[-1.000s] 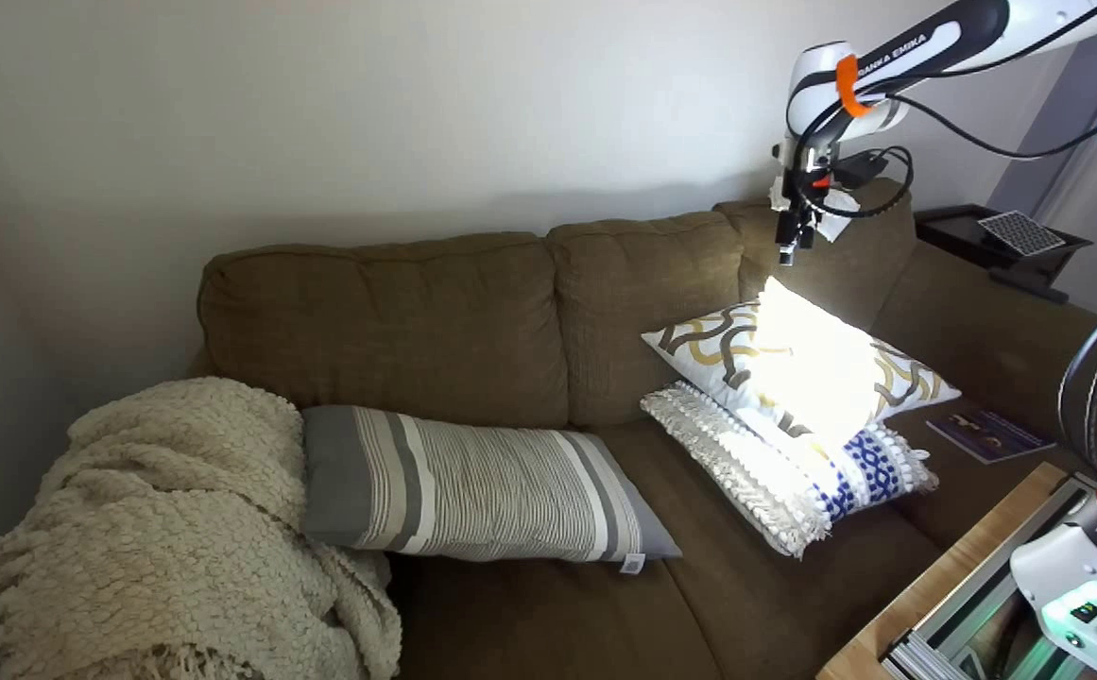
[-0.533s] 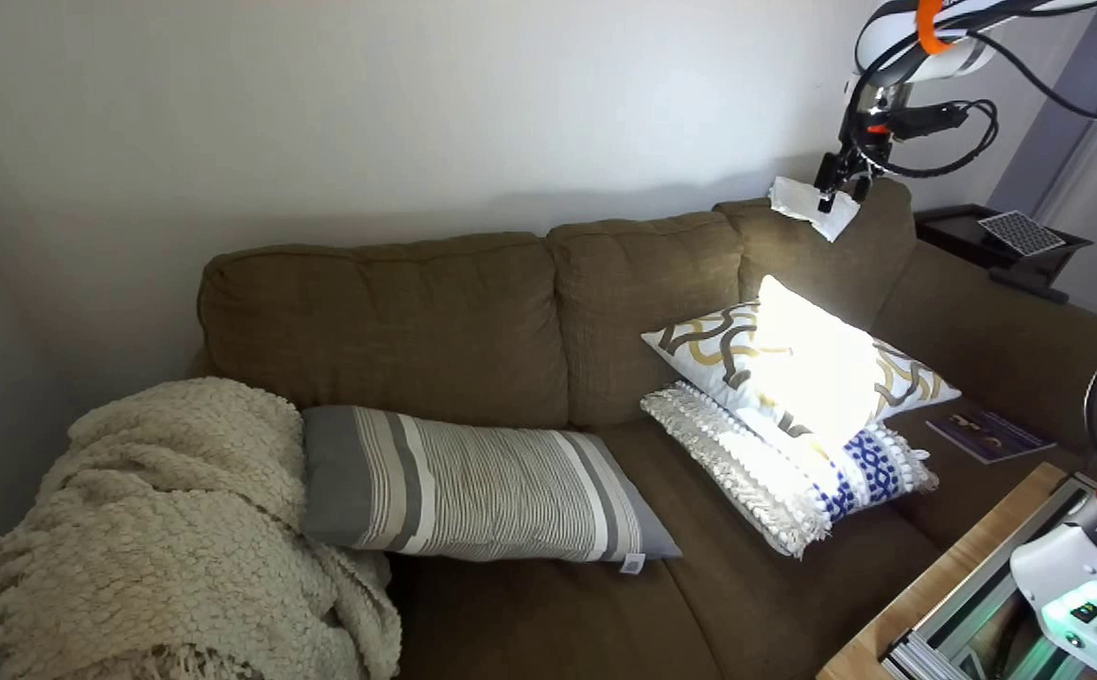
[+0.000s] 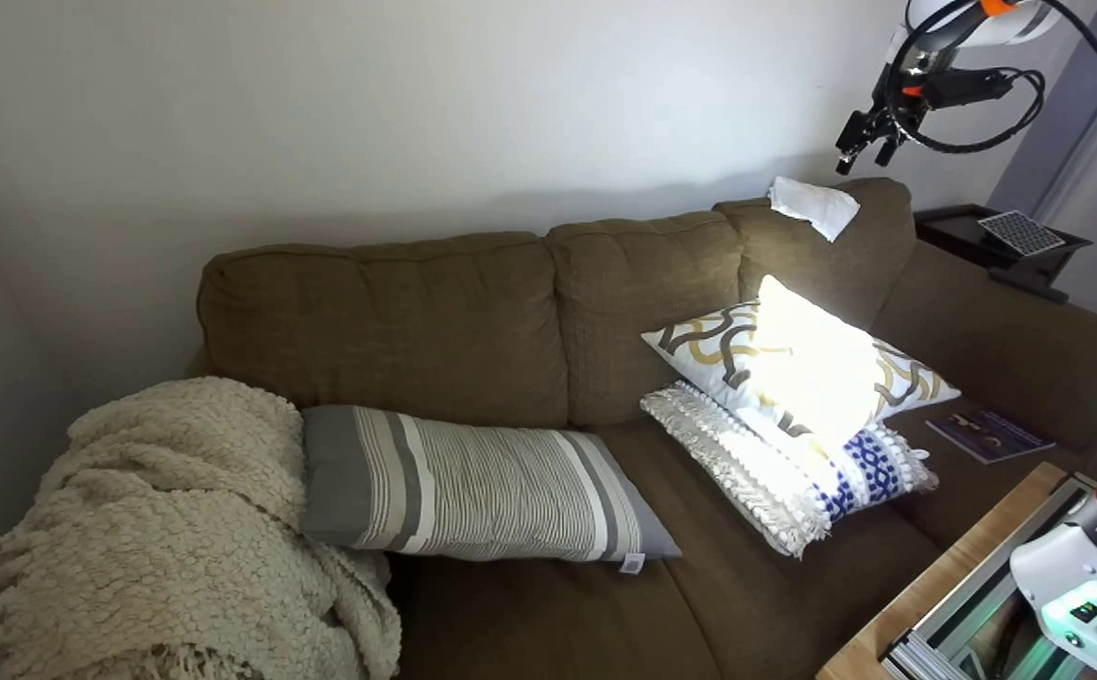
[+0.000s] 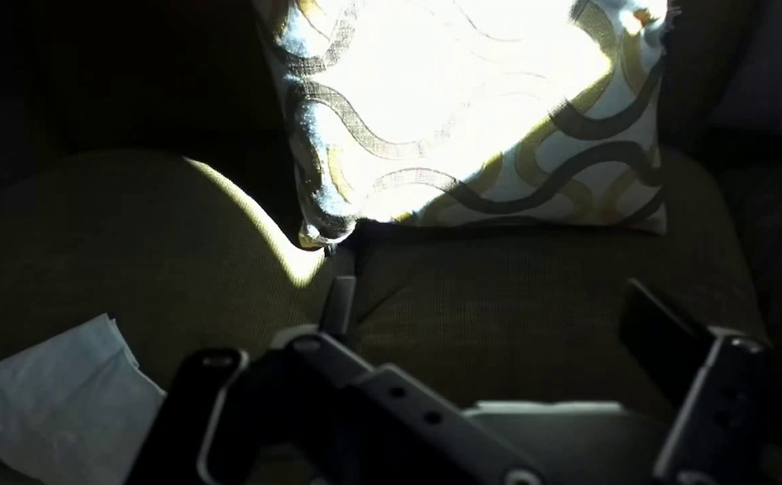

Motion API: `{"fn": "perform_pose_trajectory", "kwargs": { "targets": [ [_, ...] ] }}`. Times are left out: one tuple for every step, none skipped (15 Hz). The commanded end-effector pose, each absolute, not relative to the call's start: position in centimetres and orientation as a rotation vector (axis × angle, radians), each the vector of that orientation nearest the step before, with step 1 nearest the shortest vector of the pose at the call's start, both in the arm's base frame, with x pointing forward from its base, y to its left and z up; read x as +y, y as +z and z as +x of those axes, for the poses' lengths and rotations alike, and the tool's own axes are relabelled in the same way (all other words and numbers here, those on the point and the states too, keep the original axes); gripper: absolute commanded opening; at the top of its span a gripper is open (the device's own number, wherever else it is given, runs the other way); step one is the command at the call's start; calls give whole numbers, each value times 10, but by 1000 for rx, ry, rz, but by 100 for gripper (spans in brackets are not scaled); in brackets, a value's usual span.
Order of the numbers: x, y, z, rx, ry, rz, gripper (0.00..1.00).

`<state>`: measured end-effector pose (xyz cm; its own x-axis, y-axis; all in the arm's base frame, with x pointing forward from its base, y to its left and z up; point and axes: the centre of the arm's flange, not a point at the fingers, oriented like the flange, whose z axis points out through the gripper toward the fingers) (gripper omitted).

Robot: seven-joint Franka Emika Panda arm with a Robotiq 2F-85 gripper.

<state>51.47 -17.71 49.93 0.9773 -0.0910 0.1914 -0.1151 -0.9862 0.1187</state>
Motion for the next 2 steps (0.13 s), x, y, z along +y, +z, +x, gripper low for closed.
{"fn": "perform_pose_trajectory", "kwargs": {
  "targets": [
    [-176,503,512,-158,290,2994,100],
    [-176,505,510,-158,297,2994,100]
  ]
}}
